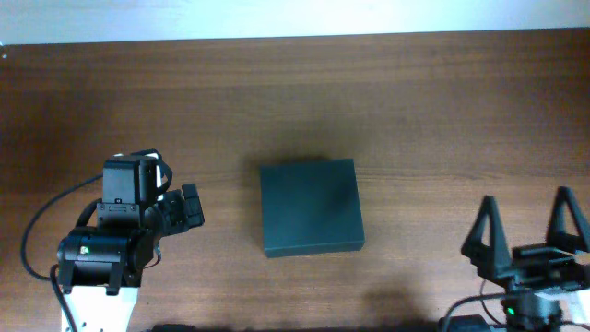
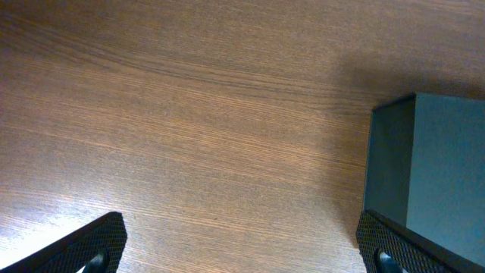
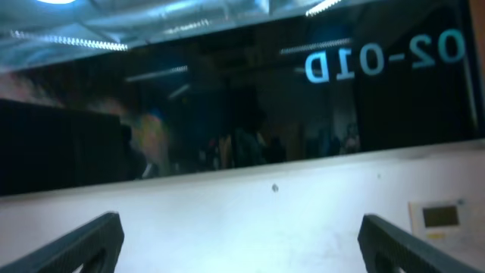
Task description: Pack container
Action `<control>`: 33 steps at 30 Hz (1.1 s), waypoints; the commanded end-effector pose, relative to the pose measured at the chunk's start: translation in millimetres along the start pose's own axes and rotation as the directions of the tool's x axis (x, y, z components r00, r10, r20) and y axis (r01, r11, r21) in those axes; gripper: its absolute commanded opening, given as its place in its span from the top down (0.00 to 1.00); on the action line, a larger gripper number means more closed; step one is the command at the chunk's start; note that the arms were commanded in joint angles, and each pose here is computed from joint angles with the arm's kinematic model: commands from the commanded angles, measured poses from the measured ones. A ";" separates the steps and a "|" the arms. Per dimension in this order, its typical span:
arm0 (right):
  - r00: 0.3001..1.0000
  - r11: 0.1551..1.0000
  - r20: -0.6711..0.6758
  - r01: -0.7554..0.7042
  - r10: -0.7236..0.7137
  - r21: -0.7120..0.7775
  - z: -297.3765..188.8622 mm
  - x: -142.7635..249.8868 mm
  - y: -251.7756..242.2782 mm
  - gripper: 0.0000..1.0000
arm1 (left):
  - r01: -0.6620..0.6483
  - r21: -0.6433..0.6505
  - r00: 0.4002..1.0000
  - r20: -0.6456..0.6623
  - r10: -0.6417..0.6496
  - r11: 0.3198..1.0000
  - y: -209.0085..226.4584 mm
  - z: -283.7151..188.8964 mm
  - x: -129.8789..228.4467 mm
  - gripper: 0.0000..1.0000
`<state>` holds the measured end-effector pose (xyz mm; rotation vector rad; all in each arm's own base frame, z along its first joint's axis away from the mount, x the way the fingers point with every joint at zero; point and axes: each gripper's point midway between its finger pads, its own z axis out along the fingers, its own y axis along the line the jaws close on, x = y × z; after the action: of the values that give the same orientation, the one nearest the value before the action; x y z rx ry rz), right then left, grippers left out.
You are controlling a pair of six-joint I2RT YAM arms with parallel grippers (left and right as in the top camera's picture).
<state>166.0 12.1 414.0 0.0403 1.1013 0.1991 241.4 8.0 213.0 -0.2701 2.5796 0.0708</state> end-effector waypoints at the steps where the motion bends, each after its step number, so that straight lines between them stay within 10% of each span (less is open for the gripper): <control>1: 0.999 1.000 0.050 -0.006 0.008 -0.023 -4.0 5.2 2.1 0.01 | 0.004 0.005 1.000 -0.007 -0.004 1.000 -0.9 1.9 1.0 0.01; 33: 0.995 1.000 -0.104 -0.006 0.008 0.019 -6.7 135.0 -20.8 0.02 | 0.004 0.005 1.000 -0.007 -0.004 1.000 -0.9 2.0 1.0 0.01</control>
<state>218.9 15.8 300.1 0.0443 1.1945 0.1999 241.5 8.0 213.1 -0.2701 2.5792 0.0707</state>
